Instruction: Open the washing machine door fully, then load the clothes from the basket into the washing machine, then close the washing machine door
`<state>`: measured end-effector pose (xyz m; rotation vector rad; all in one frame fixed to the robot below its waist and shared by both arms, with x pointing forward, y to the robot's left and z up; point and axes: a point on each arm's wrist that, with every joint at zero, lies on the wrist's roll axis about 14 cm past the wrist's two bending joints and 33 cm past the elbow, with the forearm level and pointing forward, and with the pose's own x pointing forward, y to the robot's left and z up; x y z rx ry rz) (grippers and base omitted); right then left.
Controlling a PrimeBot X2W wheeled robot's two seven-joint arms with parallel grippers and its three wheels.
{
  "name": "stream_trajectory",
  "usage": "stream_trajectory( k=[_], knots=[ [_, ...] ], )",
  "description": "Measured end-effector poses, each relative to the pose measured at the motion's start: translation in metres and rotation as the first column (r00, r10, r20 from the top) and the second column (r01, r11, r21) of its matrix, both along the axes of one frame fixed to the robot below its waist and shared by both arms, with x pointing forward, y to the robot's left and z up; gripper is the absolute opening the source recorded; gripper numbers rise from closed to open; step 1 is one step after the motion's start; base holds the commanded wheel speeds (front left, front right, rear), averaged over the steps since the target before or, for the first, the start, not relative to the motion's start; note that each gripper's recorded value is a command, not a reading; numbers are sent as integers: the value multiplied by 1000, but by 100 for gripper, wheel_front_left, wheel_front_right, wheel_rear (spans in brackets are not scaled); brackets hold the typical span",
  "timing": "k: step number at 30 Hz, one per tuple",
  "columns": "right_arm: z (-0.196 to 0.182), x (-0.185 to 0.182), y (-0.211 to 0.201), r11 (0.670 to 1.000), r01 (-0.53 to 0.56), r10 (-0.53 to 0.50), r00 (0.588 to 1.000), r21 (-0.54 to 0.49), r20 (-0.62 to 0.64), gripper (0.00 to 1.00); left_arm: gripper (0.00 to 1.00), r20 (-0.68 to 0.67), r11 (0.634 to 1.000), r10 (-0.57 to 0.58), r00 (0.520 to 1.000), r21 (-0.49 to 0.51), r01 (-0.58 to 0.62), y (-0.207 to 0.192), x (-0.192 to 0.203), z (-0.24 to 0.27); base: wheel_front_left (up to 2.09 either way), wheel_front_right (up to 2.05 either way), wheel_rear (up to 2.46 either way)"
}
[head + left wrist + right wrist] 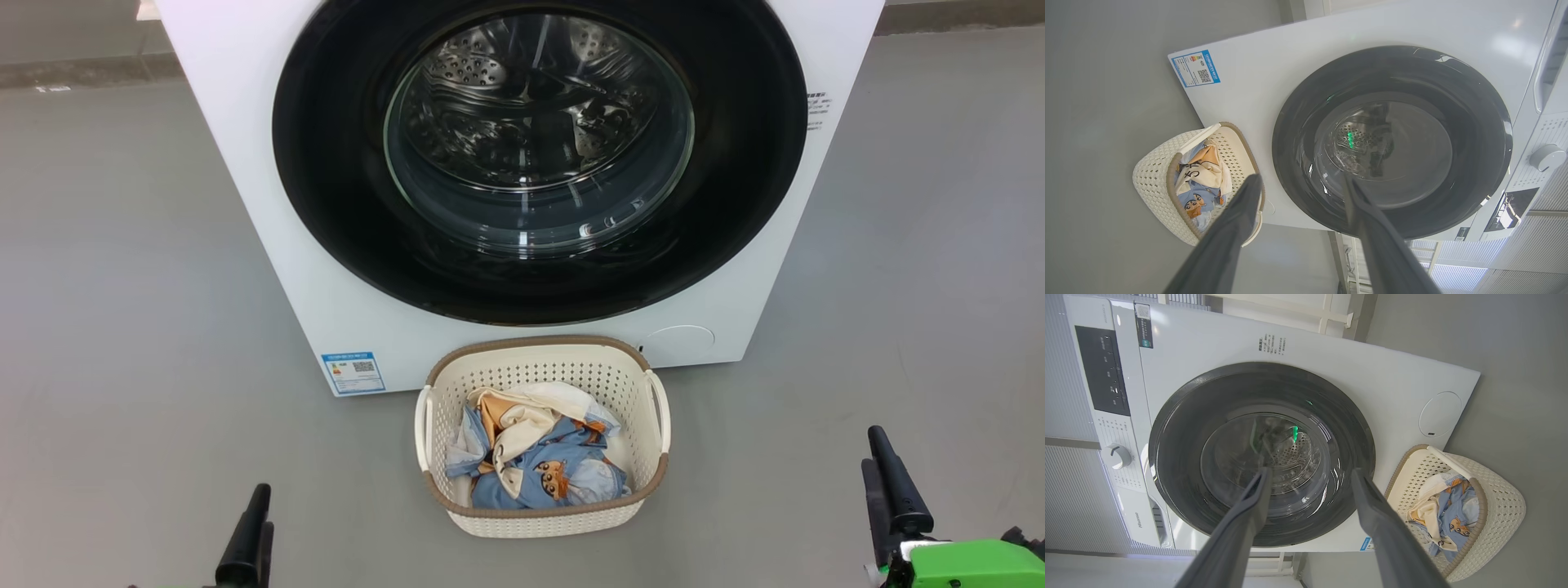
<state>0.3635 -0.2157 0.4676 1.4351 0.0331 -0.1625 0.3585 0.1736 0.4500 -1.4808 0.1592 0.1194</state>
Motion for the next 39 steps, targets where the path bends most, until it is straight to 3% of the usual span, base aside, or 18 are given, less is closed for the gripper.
stream_trajectory(
  k=[9, 20, 30, 39],
  knots=[
    [8, 0, 0, 983, -18, 19, 1000, -181, 6, 100, 100, 14, 991, -16, 1000, 135, 14, 2, 1, 5, 0, 0, 0],
    [15, 2, -2, 927, -37, 42, 999, -373, 5, 100, 100, 36, 947, -64, 997, 318, 50, -4, 4, 13, 0, 0, 0],
    [21, 3, -5, 845, -44, 53, 999, -533, 1, 100, 100, 48, 871, -104, 993, 486, 68, -7, 6, 18, 0, 0, 0],
    [22, 4, -5, 752, -58, 68, 998, -657, -10, 100, 100, 47, 774, -134, 990, 629, 75, -7, 5, 21, 0, 0, 0]
  ],
)
